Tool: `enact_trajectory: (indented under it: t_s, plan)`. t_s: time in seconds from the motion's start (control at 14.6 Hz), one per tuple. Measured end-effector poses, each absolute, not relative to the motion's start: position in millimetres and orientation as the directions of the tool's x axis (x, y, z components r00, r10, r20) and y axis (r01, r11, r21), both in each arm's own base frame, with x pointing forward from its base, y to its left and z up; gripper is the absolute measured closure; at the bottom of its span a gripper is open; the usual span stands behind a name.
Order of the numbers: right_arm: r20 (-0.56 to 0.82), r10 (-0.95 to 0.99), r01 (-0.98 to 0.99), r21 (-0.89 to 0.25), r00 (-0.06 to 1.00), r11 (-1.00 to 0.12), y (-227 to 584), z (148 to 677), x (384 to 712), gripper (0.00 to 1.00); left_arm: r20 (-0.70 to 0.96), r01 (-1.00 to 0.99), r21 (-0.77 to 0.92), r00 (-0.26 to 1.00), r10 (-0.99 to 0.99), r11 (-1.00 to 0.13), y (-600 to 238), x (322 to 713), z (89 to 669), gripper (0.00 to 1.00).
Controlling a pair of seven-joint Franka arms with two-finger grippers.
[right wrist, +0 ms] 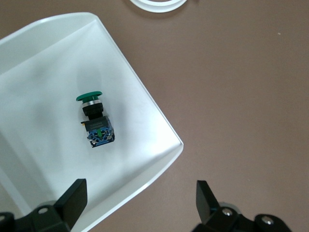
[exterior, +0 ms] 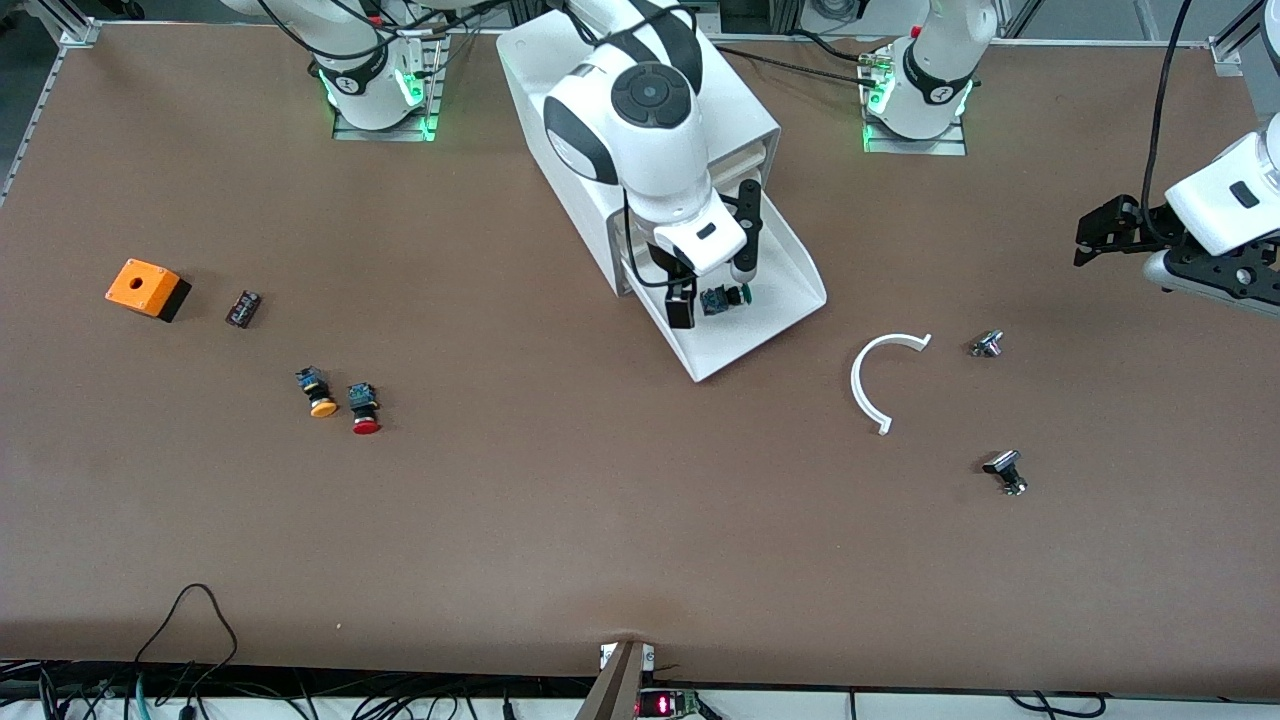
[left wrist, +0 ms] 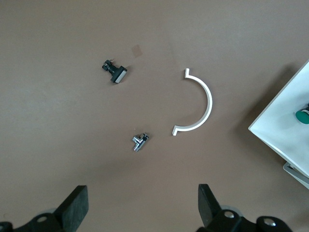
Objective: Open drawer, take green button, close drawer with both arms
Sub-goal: 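Lower the right gripper into the drawer and grasp the green button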
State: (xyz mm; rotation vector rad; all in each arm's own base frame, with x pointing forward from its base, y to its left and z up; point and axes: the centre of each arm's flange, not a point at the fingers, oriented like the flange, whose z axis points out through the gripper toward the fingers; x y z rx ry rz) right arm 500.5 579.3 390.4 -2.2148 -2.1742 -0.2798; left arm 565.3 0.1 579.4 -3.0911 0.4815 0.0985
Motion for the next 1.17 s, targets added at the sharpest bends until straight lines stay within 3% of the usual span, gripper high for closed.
enact_trajectory:
  t_s: [0.48, 1.17]
  plan:
    - [0.101, 0.992, 0.994, 0.089, -0.074, 0.065, 613, 345, 468, 0.0, -0.08, -0.298, 0.003, 0.951, -0.298, -0.954, 0, 564, 578, 0.0]
    - [0.082, 0.991, 0.992, 0.086, -0.103, 0.096, 626, 293, 459, 0.0, -0.085, -0.289, 0.004, 0.954, -0.288, -0.957, 2, 563, 578, 0.0]
